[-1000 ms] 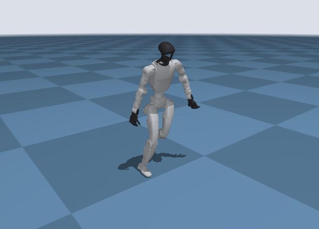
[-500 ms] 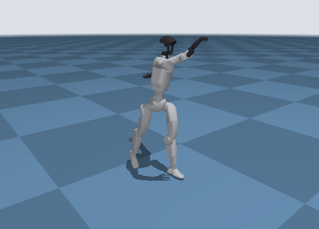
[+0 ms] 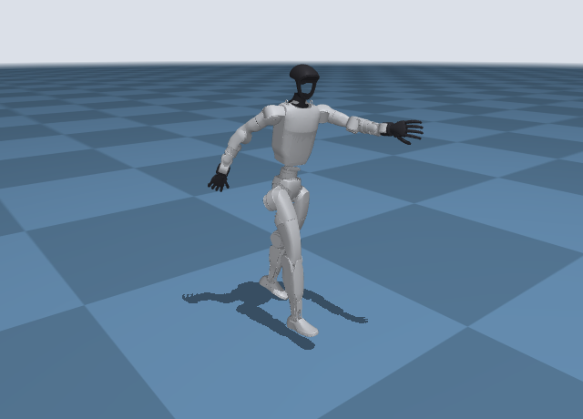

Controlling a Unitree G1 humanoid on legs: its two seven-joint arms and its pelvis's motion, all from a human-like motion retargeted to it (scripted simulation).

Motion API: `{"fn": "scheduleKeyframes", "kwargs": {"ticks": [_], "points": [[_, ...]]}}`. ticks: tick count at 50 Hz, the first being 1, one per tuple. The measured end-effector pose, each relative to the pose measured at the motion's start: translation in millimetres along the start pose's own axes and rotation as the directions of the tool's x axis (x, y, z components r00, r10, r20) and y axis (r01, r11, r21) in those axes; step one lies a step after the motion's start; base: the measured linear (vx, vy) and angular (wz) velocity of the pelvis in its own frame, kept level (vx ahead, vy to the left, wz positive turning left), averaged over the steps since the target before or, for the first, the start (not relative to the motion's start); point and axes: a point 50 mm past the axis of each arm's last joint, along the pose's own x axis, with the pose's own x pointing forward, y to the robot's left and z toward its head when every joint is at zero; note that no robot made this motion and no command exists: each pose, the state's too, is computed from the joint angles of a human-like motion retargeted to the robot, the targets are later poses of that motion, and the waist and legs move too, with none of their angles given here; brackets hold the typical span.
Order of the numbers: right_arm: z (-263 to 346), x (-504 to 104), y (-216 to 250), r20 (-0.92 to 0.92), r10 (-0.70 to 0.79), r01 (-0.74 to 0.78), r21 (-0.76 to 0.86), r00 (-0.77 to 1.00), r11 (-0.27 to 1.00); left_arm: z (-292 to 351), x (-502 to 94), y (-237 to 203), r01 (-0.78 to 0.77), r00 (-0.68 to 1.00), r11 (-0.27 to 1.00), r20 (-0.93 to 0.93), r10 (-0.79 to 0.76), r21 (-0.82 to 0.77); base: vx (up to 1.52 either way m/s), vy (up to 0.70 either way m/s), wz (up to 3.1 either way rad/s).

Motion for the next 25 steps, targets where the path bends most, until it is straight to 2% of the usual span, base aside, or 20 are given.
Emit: {"fn": "scheduleKeyframes", "kwargs": {"ticks": [2,4,8,10,12,14,16,17,19,20,22,23,25], "points": [[-35,-2,42,-0.115,0.148,-0.125,0.186,0.982,0.975,-72,8,23,-0.056,0.983,0.998,-0.177,0.056,0.005,0.94,-0.36,0.37],[-61,-10,74,-0.191,0.226,-0.135,0.398,0.955,0.907,-148,2,45,-0.084,0.925,0.995,-0.366,0.099,0.057,0.88,-0.35,0.35],[-82,-21,110,-0.271,0.246,0.021,0.710,0.930,0.704,-268,-38,72,-0.083,0.763,0.992,-0.635,0.123,0.092,0.87,-0.40,0.33],[-75,-16,114,-0.291,0.229,0.109,0.806,0.929,0.582,-292,-51,77,-0.132,0.712,0.991,-0.694,0.112,0.025,0.98,-0.51,0.39],[-51,-2,93,-0.286,0.176,0.171,0.860,0.942,0.480,-290,-52,73,-0.214,0.691,0.975,-0.714,0.112,-0.054,1.07,-0.59,0.33],[-26,10,67,-0.253,0.098,0.204,0.913,0.962,0.353,-243,-30,65,-0.352,0.742,0.906,-0.660,0.118,-0.234,1.14,-0.65,0.07],[10,19,13,-0.172,-0.058,0.182,0.943,0.983,0.279,-175,-13,46,-0.391,0.817,0.843,-0.562,0.131,-0.371,1.17,-0.70,-0.41],[31,19,-19,-0.114,-0.161,0.156,0.950,0.980,0.272,-134,-9,35,-0.372,0.864,0.829,-0.482,0.145,-0.417,1.18,-0.70,-0.76],[77,6,-88,0.019,-0.375,0.126,0.925,0.927,0.358,-40,-13,10,-0.256,0.958,0.858,-0.234,0.164,-0.446,1.17,-0.65,-0.96],[101,-7,-122,0.083,-0.468,0.142,0.894,0.880,0.425,8,-24,-5,-0.178,0.984,0.883,-0.086,0.156,-0.434,1.16,-0.57,-1.09],[141,-48,-191,0.134,-0.622,0.309,0.776,0.771,0.550,96,-60,-41,0.014,0.975,0.941,0.213,0.062,-0.338,1.15,-0.49,-1.19],[157,-78,-227,0.128,-0.698,0.436,0.697,0.705,0.569,133,-85,-62,0.107,0.943,0.959,0.332,-0.015,-0.262,1.13,-0.41,-1.29],[186,-148,-284,0.135,-0.831,0.640,0.576,0.539,0.509,207,-158,-108,0.300,0.771,0.954,0.596,-0.225,-0.028,1.13,-0.34,-1.36]]}}
